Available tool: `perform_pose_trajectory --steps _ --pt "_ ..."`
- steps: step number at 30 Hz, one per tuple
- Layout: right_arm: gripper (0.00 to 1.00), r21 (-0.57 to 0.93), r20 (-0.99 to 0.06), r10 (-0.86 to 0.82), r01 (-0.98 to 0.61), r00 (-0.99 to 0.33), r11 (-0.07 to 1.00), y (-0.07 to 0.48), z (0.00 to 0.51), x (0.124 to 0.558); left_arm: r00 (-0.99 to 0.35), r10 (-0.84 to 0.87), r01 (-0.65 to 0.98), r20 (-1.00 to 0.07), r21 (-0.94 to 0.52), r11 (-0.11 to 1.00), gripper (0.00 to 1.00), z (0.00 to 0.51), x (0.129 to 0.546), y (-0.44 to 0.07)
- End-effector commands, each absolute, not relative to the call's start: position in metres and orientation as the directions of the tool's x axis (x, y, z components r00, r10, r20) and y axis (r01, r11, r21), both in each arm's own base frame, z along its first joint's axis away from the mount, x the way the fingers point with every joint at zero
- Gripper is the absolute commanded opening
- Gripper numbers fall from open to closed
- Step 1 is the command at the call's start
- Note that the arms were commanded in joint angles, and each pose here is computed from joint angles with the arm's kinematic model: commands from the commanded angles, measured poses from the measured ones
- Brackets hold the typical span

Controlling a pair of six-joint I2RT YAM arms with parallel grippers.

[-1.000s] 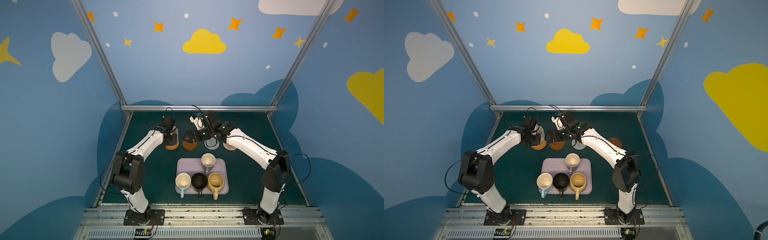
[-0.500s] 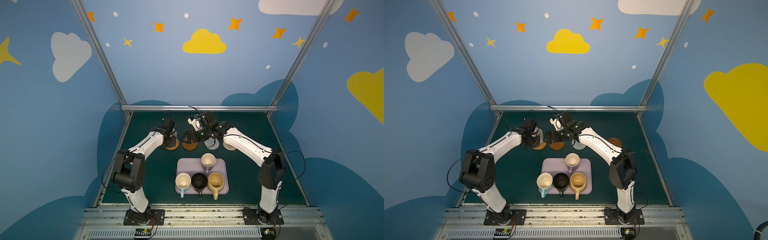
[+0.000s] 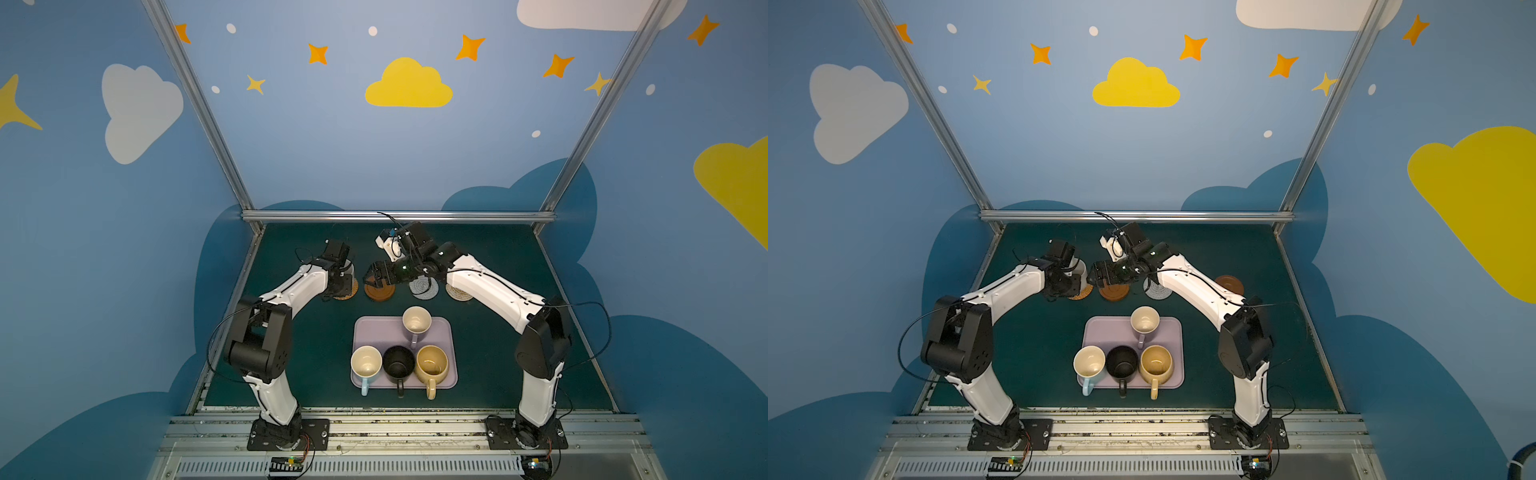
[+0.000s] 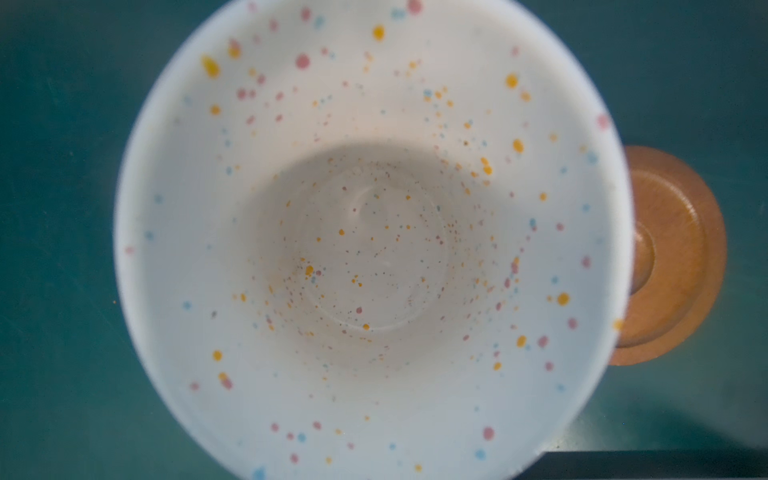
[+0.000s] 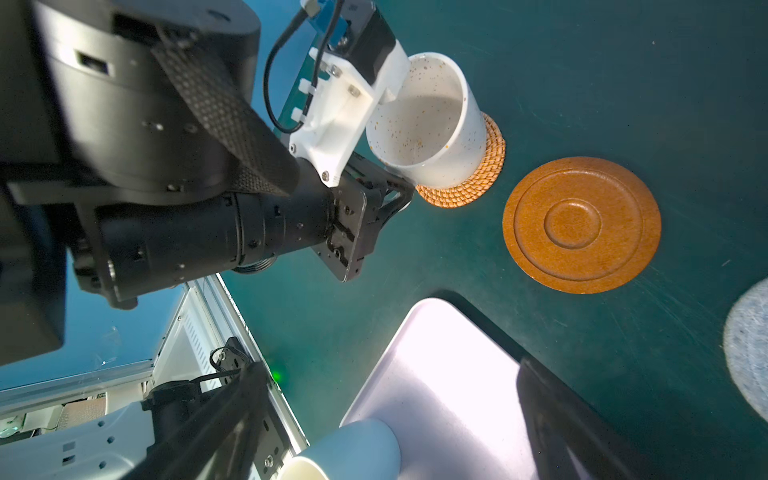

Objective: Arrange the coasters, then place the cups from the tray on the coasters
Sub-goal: 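Lower the speckled mug onto the woven rattan coaster with the left gripper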

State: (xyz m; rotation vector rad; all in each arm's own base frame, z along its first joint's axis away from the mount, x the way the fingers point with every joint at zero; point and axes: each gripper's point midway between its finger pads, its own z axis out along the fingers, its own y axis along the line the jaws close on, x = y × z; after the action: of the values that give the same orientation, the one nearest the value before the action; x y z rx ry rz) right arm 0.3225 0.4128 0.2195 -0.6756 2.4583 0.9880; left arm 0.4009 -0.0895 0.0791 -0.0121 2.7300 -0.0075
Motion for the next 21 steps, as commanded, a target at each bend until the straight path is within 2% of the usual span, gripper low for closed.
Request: perform_pose_trajectory --steps 1,9,21 --pt "0.93 0.525 -0.515 -0.285 -0.560 -0.809 0.641 0.4105 0.2142 0.3229 -0.884 -0.020 -0.010 -0.466 -0.024 1.000 0.03 0.0920 0.4150 -0.0911" --pt "0.94 0.526 -0.509 -0.288 -0.558 -0.811 0.642 0.4105 0.2118 0.3222 -0.893 -0.018 -0.021 -0.450 0.002 1.000 0.03 0.0857 0.4111 -0.0844" --pt "0.94 0.526 -0.501 -0.286 -0.550 -0.817 0.648 0.4079 0.2085 0.3211 -0.883 -0.055 -0.027 -0.467 -0.065 0.998 0.06 0.0883 0.4122 -0.0931"
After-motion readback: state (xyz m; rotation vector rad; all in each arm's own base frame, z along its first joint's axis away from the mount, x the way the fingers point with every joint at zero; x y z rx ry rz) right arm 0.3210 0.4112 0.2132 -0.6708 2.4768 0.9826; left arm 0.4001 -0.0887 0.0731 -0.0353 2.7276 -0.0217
